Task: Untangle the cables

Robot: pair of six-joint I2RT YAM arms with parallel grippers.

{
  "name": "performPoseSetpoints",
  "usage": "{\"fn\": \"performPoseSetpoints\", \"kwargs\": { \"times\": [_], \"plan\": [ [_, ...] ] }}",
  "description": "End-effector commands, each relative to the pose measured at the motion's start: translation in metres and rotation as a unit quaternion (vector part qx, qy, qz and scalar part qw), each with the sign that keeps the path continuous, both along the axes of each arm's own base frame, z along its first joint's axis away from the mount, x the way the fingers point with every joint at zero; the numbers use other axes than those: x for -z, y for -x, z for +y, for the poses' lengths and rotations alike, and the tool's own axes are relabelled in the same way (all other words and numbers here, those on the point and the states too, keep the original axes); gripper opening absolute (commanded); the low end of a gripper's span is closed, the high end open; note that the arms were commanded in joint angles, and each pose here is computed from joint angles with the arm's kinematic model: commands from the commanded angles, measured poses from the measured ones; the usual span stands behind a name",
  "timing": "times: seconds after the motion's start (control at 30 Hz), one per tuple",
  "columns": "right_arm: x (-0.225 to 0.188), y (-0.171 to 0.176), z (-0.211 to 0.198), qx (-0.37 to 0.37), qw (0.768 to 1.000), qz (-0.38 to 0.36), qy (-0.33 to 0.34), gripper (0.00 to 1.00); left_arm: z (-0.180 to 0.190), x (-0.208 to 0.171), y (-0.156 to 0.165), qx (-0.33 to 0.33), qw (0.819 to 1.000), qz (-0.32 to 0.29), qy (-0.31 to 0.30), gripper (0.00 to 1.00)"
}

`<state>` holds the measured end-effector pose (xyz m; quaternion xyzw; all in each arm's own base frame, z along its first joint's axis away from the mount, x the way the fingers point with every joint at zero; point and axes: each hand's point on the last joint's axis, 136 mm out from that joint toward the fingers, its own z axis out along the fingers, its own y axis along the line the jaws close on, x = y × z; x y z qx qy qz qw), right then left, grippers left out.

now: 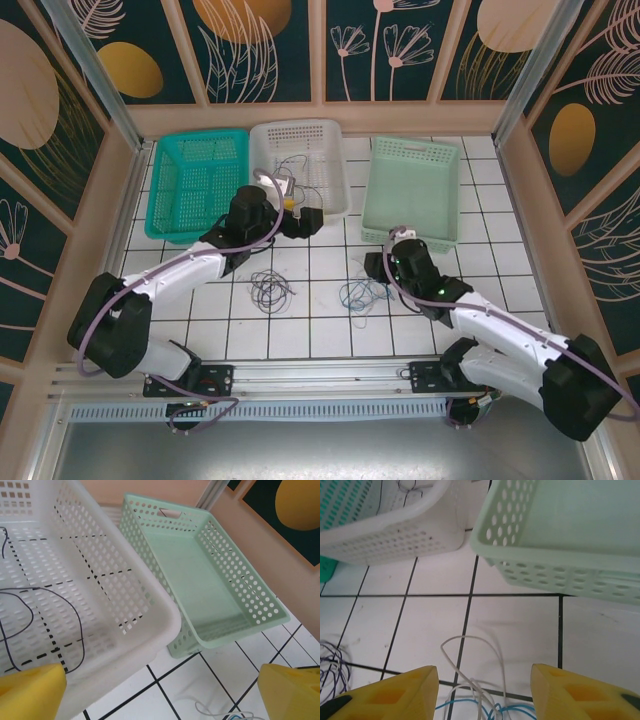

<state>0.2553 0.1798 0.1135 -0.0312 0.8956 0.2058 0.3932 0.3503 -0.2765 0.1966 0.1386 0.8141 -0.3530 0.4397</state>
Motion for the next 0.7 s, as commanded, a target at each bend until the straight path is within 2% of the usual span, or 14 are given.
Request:
{"fn": "performPoseSetpoints", "kwargs": {
  "times": [0.0,0.1,0.27,0.53,0.67],
  "plan": [
    [0.014,0.01,0.006,-0.035,0.998,0.043,0.02,0.51,-0.002,-0.018,0.007,0.009,0.999,-0.02,0.027,0.98],
    [0.023,0.011,0.009,-0.042,0.997,0.063,0.027,0.5,0.001,-0.022,0.008,0.003,0.999,-0.03,0.025,0.98],
    [0.028,0.007,0.014,-0.053,0.995,0.076,0.045,0.4,0.003,-0.023,0.007,0.0,0.999,-0.034,0.024,0.98],
    [0.013,0.005,0.009,-0.038,0.997,0.05,0.043,0.11,0.005,-0.016,0.007,-0.007,0.999,-0.028,0.021,0.99],
    [-0.001,0.007,0.01,-0.039,0.998,0.034,0.026,0.01,0.004,-0.014,0.005,-0.008,0.999,-0.026,0.019,0.99]
  ]
}}
